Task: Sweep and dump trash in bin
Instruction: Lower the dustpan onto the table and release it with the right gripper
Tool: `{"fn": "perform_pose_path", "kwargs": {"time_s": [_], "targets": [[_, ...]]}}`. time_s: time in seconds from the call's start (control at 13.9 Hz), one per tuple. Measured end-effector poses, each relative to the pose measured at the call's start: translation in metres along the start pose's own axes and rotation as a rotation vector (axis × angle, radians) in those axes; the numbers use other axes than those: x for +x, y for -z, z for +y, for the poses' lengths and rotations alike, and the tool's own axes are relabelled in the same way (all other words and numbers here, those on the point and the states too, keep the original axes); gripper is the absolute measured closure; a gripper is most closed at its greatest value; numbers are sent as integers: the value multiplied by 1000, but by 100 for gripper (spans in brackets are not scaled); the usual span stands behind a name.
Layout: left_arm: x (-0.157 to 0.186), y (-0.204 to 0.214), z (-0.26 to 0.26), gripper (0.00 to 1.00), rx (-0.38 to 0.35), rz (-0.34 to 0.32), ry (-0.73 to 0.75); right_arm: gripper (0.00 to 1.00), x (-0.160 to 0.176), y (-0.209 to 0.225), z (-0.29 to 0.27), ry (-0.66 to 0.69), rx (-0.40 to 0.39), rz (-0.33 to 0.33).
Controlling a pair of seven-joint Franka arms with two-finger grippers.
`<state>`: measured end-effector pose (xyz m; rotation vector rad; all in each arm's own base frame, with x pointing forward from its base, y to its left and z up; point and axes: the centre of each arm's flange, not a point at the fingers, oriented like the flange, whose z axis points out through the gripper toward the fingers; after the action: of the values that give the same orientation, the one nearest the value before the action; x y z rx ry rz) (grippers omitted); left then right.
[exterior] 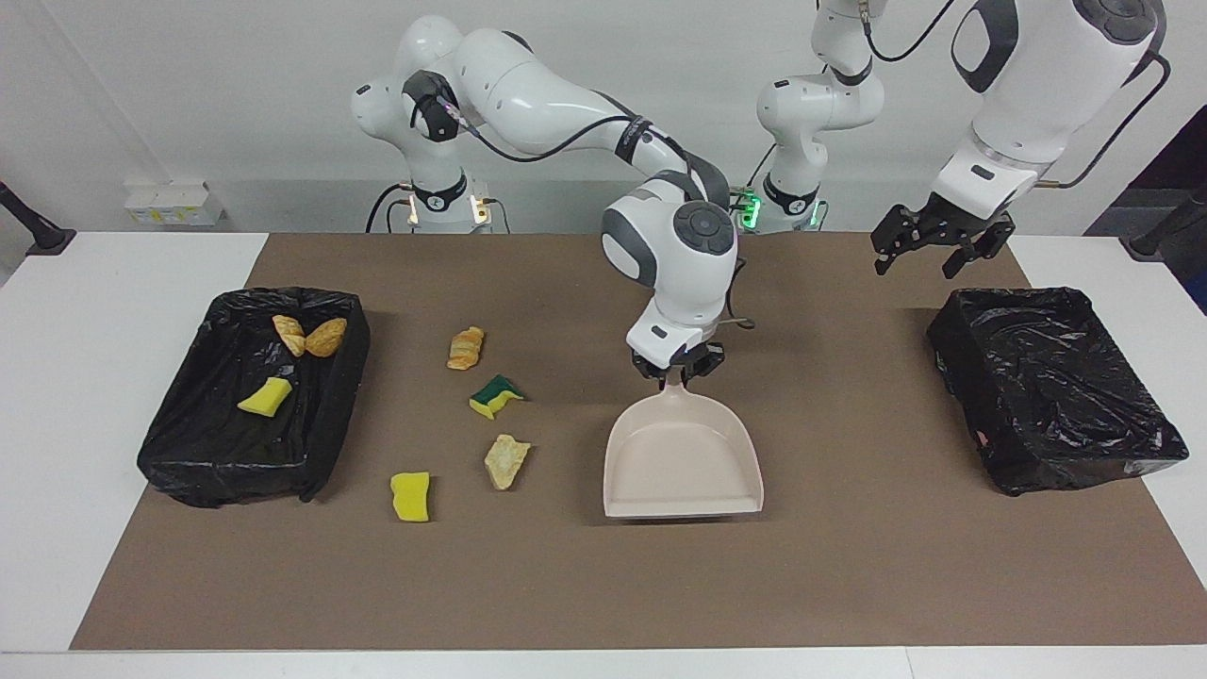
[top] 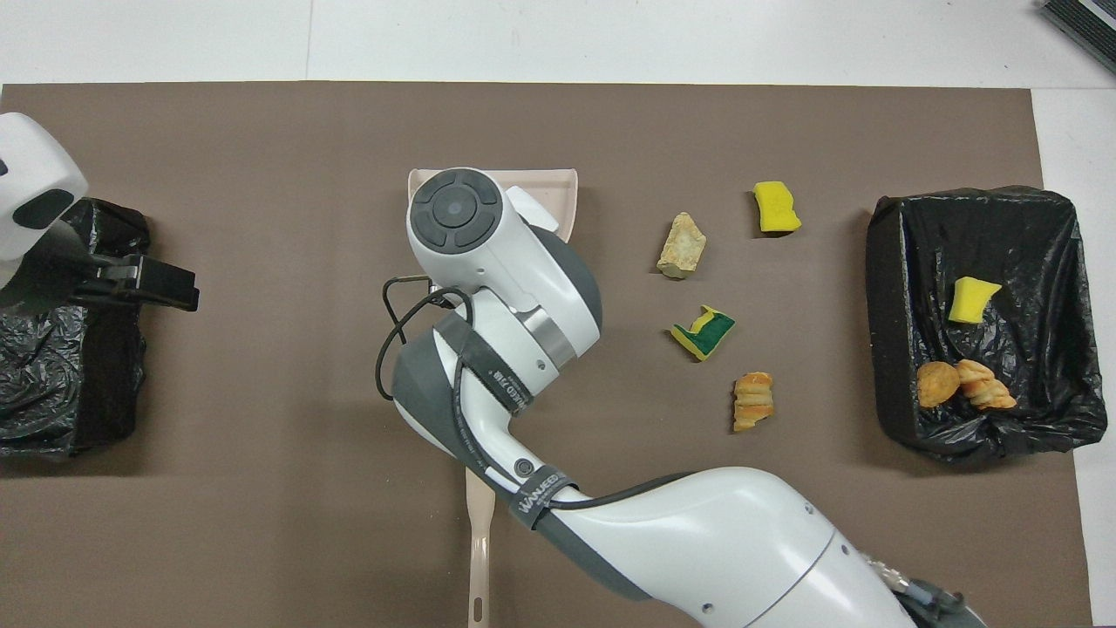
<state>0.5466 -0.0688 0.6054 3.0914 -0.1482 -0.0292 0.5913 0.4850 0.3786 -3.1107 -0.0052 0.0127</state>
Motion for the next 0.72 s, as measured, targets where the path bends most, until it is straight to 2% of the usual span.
{"fn": "perform_pose_path", "kwargs": {"time_s": [0.22,0.72], "targets": [[0,0,0,0,0,-1,0,67,-5,-10,-15,-8,50,-4],[0,0,0,0,0,-1,0,67,-4,-12,-13,-25,74,-29]]}}
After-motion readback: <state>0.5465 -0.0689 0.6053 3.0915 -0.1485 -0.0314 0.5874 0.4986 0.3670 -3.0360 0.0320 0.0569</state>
